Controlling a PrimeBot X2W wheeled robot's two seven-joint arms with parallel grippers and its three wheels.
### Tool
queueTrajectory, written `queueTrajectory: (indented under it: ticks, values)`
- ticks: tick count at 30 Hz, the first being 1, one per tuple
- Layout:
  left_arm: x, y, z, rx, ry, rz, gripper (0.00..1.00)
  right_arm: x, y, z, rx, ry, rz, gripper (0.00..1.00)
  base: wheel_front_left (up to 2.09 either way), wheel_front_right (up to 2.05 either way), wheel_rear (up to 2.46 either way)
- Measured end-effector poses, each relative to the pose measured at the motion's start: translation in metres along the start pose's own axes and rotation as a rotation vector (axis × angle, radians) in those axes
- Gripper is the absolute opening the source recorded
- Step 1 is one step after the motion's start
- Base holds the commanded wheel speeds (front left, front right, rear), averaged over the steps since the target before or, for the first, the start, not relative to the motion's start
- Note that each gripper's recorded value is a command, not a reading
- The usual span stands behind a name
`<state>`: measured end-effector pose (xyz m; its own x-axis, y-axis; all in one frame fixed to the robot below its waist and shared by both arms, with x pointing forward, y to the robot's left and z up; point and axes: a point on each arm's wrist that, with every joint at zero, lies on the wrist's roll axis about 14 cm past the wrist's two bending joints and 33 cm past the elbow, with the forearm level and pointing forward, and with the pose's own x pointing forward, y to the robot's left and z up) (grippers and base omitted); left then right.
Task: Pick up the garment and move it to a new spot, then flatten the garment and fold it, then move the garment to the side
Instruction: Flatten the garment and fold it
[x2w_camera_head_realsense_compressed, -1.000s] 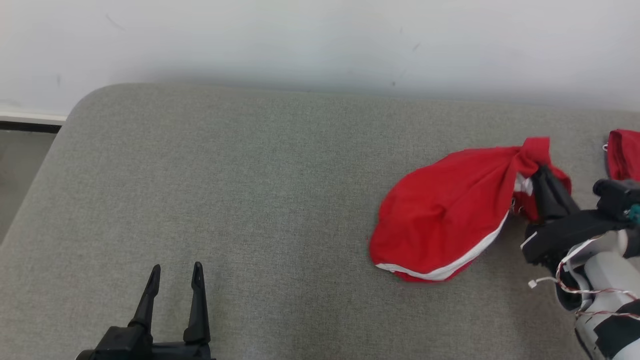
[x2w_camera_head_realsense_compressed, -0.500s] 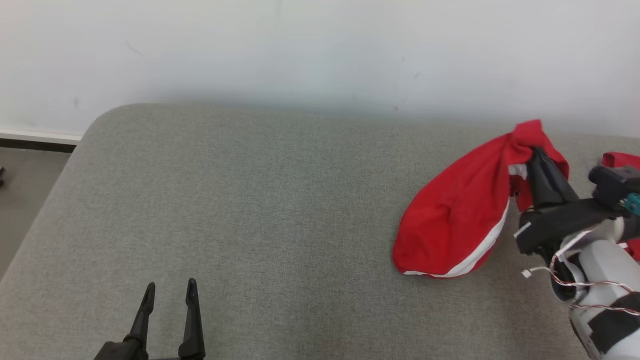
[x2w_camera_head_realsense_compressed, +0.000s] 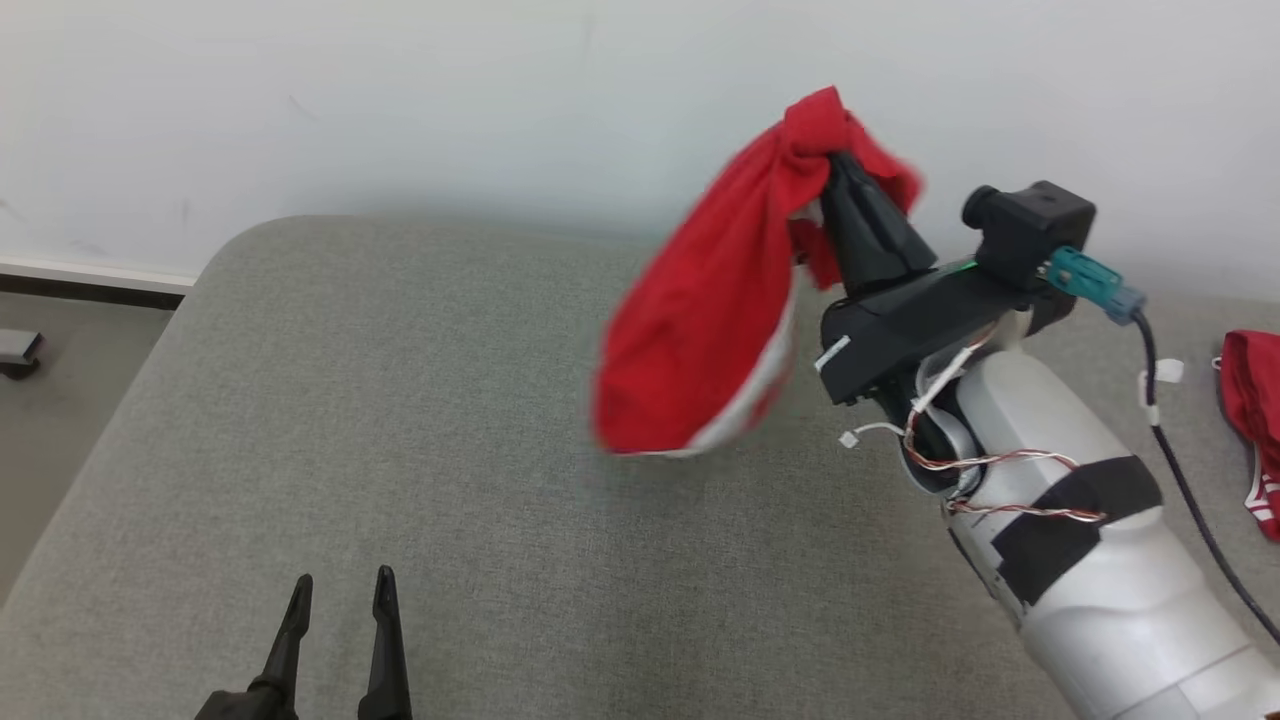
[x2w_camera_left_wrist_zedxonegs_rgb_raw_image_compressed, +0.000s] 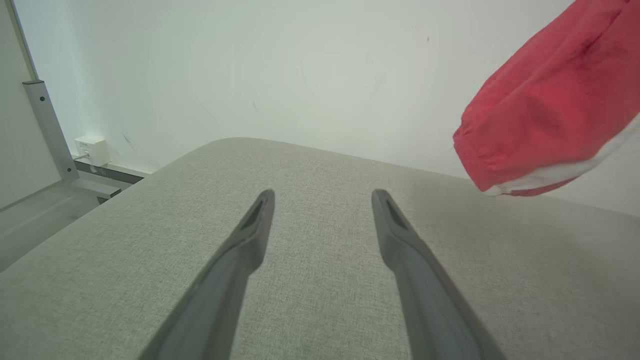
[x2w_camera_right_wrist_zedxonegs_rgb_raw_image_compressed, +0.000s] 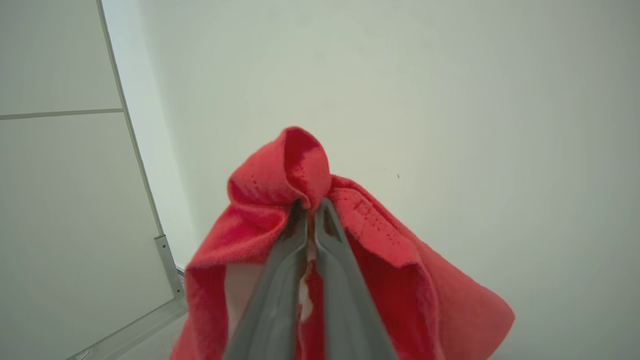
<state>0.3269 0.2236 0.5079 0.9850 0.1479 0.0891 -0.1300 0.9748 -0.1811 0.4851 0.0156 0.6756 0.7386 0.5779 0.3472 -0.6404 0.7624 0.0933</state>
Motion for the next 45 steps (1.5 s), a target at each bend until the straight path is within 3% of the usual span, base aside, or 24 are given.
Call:
queueTrajectory:
  ticks: [7, 14, 21, 22, 23, 24, 35, 45]
  values:
    - [0.000, 0.002, -0.003, -0.007, 0.009, 0.010, 1.00, -0.014, -0.010, -0.060, 0.038, 0.166, -0.055, 0.00, 0.00, 0.00, 0.00]
    - [0.002, -0.001, -0.008, -0.012, 0.026, 0.011, 1.00, -0.094, -0.050, -0.141, 0.084, 0.397, -0.202, 0.00, 0.00, 0.00, 0.00]
    - [0.011, -0.011, -0.012, -0.014, 0.037, -0.015, 1.00, -0.171, -0.102, -0.166, 0.102, 0.497, -0.387, 0.00, 0.00, 0.00, 0.00]
    - [0.012, -0.013, -0.013, -0.014, 0.038, -0.021, 1.00, -0.177, -0.106, -0.165, 0.103, 0.496, -0.405, 0.07, 0.00, 0.00, 0.00]
    - [0.014, -0.015, -0.014, -0.013, 0.040, -0.028, 1.00, -0.182, -0.110, -0.164, 0.103, 0.491, -0.418, 0.72, 0.00, 0.00, 0.00]
    - [0.015, -0.017, -0.014, -0.013, 0.041, -0.034, 1.00, -0.186, -0.111, -0.162, 0.106, 0.485, -0.427, 1.00, 0.00, 0.00, 0.00]
    - [0.025, -0.035, -0.013, -0.006, 0.033, -0.100, 1.00, -0.213, -0.113, -0.132, 0.094, 0.372, -0.474, 1.00, 0.00, 0.00, 0.00]
    - [0.024, -0.043, -0.004, 0.003, 0.005, -0.138, 1.00, -0.231, -0.106, -0.080, 0.053, 0.186, -0.517, 1.00, 0.00, 0.00, 0.00]
